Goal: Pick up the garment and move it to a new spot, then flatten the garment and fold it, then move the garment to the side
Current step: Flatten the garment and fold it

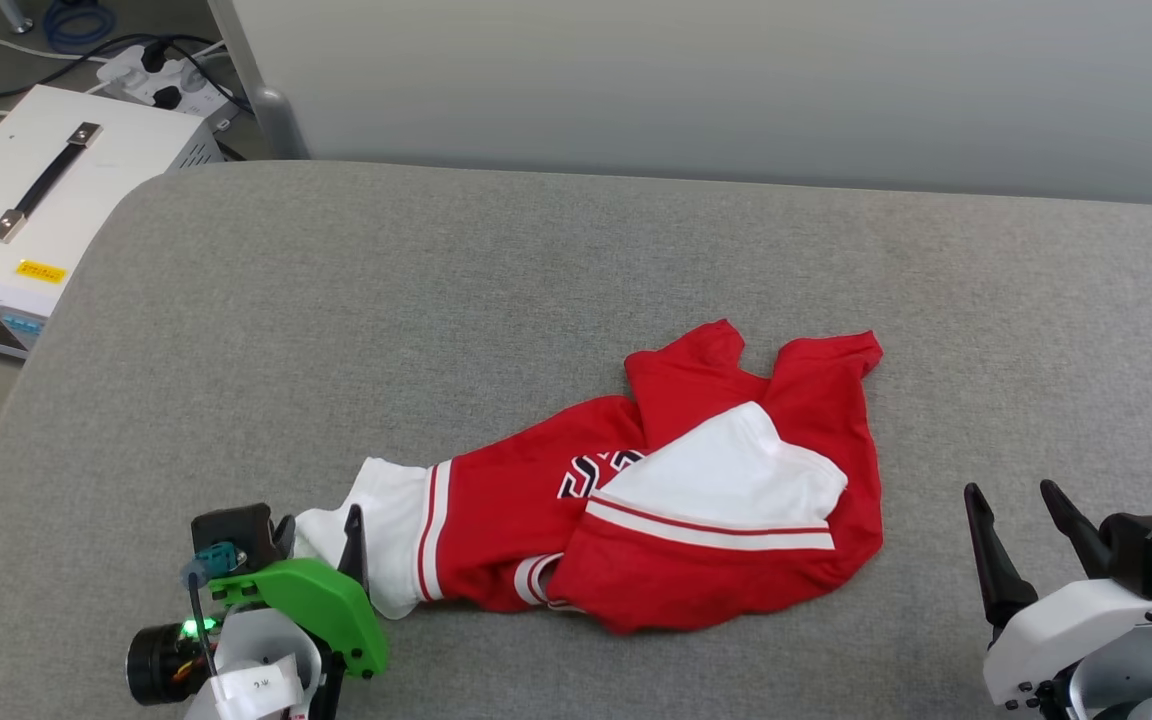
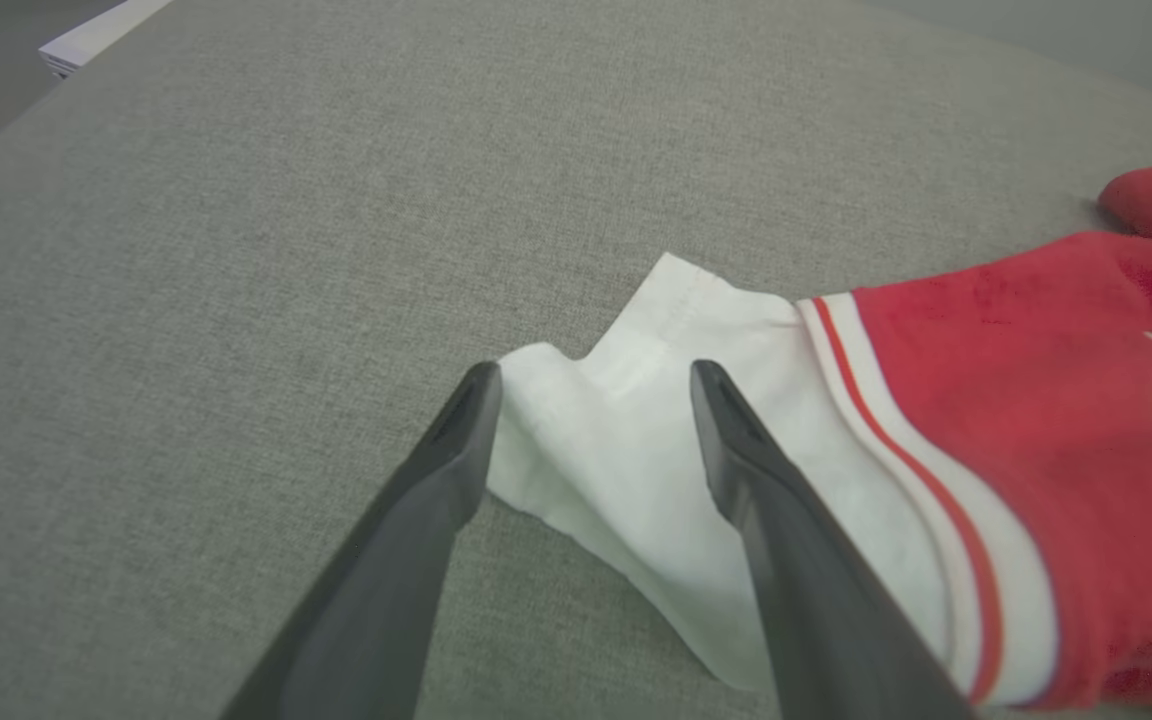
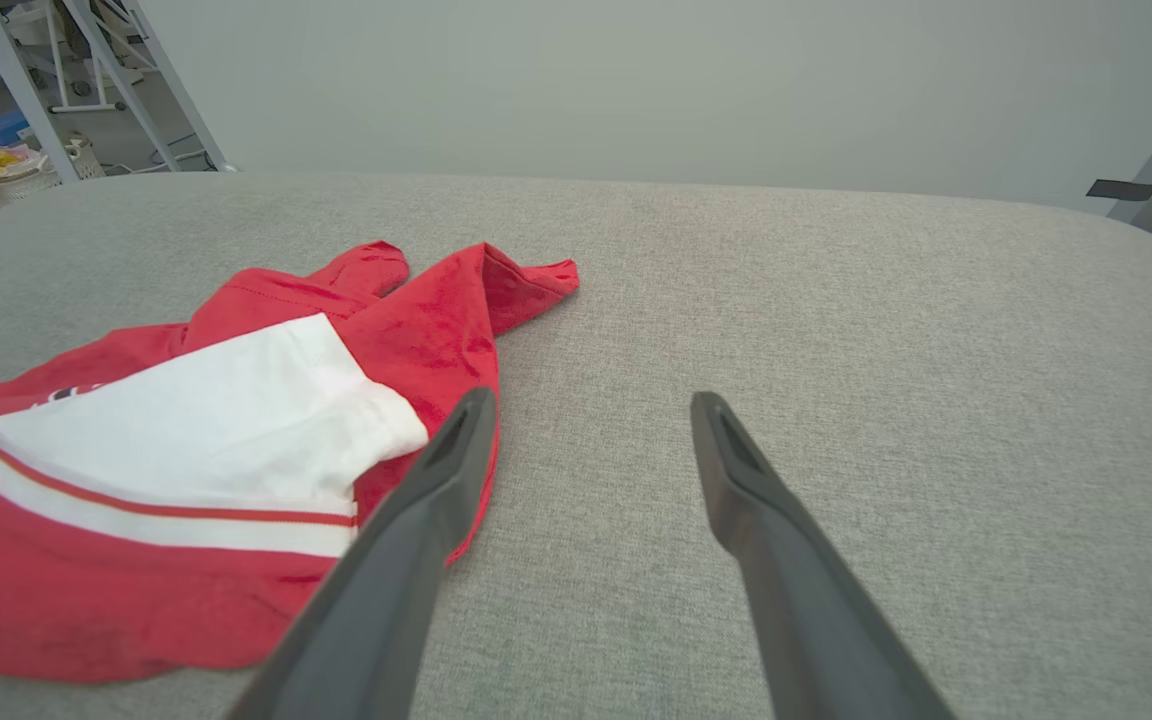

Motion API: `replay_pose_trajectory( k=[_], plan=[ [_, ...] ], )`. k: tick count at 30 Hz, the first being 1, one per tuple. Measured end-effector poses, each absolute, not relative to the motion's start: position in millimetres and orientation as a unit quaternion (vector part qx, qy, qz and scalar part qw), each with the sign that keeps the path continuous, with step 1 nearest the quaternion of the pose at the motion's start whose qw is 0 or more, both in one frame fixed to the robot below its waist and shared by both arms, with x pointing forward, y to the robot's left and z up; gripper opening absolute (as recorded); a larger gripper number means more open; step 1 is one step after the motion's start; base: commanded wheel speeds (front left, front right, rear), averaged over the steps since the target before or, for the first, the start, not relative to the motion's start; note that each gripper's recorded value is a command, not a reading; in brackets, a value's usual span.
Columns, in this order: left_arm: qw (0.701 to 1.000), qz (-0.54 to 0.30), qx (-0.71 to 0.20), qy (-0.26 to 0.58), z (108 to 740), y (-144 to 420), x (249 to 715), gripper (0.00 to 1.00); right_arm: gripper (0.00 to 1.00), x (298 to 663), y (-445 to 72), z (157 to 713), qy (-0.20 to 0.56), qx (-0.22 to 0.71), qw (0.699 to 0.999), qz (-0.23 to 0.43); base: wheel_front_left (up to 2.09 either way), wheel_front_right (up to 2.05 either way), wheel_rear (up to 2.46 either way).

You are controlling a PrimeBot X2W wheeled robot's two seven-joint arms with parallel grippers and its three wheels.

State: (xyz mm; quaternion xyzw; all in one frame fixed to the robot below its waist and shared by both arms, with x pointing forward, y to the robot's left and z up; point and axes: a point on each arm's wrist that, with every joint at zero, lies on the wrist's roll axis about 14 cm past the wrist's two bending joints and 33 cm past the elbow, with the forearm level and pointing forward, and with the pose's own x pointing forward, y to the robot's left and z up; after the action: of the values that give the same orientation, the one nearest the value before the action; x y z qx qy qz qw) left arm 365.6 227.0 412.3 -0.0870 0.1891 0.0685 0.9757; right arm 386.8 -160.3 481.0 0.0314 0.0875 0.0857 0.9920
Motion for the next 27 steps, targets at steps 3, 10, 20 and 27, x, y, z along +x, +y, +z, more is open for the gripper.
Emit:
replay_pose_trajectory(
  k=[3,10,20,27],
  plan=[
    [0.985,0.046,-0.084,0.141,431,220,372,1.0,1.0,388,-157,482,0.087,0.031,0.992,0.091,0.0,0.0,0.0],
    [0.997,0.015,-0.056,0.046,467,207,376,1.0,1.0,384,-121,470,0.145,0.031,0.975,0.163,0.0,0.0,0.0],
    [0.996,0.018,-0.058,0.063,453,206,366,1.0,1.0,395,-88,437,0.301,0.049,0.924,0.23,0.0,0.0,0.0],
    [0.995,0.032,-0.057,0.078,443,213,359,1.0,1.0,401,-69,422,0.35,0.075,0.9,0.25,0.0,0.0,0.0]
  ],
)
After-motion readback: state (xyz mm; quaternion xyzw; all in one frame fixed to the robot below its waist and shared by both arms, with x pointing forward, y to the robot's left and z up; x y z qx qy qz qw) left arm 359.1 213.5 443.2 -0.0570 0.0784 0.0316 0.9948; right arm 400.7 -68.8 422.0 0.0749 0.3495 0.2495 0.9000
